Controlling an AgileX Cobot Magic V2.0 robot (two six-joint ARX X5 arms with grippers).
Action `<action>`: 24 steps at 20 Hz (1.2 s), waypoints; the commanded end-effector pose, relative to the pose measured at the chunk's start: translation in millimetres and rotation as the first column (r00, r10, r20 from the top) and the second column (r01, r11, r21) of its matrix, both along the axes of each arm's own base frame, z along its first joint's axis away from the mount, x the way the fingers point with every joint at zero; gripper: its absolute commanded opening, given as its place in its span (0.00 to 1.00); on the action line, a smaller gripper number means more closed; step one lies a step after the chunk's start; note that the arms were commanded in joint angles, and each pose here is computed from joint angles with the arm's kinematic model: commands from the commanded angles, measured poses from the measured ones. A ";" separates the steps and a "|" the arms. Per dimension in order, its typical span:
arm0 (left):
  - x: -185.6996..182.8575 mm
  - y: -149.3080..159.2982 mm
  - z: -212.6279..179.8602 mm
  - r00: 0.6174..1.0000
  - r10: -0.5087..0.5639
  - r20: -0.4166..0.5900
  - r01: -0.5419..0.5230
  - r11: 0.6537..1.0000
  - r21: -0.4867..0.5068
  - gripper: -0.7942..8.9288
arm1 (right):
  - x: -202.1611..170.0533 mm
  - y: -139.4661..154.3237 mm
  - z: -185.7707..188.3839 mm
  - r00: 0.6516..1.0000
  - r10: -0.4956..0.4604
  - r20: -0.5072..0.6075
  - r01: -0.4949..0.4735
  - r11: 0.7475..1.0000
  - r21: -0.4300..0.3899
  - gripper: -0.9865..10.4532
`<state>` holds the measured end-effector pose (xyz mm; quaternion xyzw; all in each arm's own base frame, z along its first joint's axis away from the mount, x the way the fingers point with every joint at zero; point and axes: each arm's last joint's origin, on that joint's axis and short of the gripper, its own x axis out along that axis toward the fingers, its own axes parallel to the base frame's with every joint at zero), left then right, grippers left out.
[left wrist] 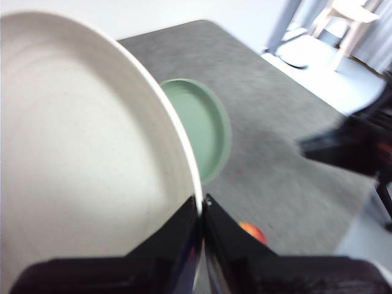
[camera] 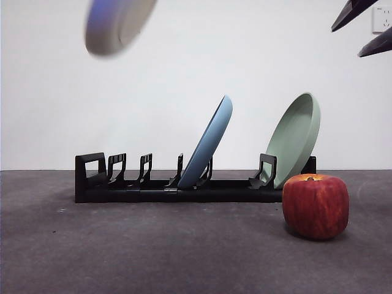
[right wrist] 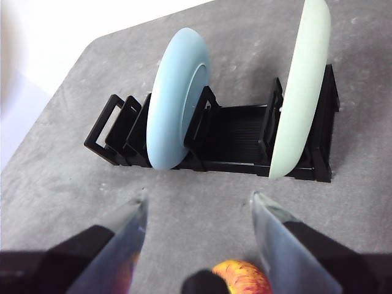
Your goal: Take the yellow plate from the plate rack,put the plate on the table,take the apple from the table,put the apple in the plate
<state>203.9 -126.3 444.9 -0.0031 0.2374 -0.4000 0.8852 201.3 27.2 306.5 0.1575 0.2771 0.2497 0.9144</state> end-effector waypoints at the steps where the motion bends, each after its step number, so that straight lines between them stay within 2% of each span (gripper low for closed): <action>1: -29.0 7.0 9.6 0.996 -0.063 0.060 0.060 0.997 0.048 0.07 | 0.7 -0.6 1.4 1.000 -0.001 0.011 0.001 1.000 -0.008 0.33; 3: -50.5 10.4 9.3 0.997 -0.072 0.029 0.069 0.993 0.096 0.07 | 0.7 -0.6 1.4 1.000 -0.001 0.011 0.001 1.000 -0.008 0.33; 5: -63.6 8.4 1.9 0.998 -0.059 -0.029 0.064 0.980 0.189 0.07 | 0.7 -0.6 1.4 1.000 -0.001 0.011 0.001 1.000 -0.008 0.33; 8: -76.0 -5.3 -12.2 0.994 -0.059 -0.093 0.087 0.933 0.349 0.07 | 0.7 -0.6 1.4 1.000 -0.001 0.011 0.001 1.000 -0.008 0.33; 11: -80.9 -26.8 -26.6 0.995 -0.049 -0.091 0.084 0.892 0.444 0.07 | 0.7 -0.6 1.4 1.000 -0.001 0.011 0.001 1.000 -0.008 0.33; 15: -78.9 -61.9 -74.7 0.991 -0.022 -0.132 0.090 0.839 0.536 0.07 | 0.6 -0.6 1.4 1.000 -0.001 0.010 0.001 1.000 -0.007 0.33; 20: -70.2 -103.4 -152.1 0.980 -0.057 -0.191 0.162 0.786 0.597 0.07 | 0.3 -0.5 0.9 1.000 0.000 0.004 0.000 1.000 -0.008 0.33; 24: -56.5 -131.0 -206.3 0.969 -0.043 -0.244 0.199 0.724 0.661 0.07 | 0.1 -0.5 0.5 1.000 -0.001 -0.001 0.000 1.000 -0.008 0.33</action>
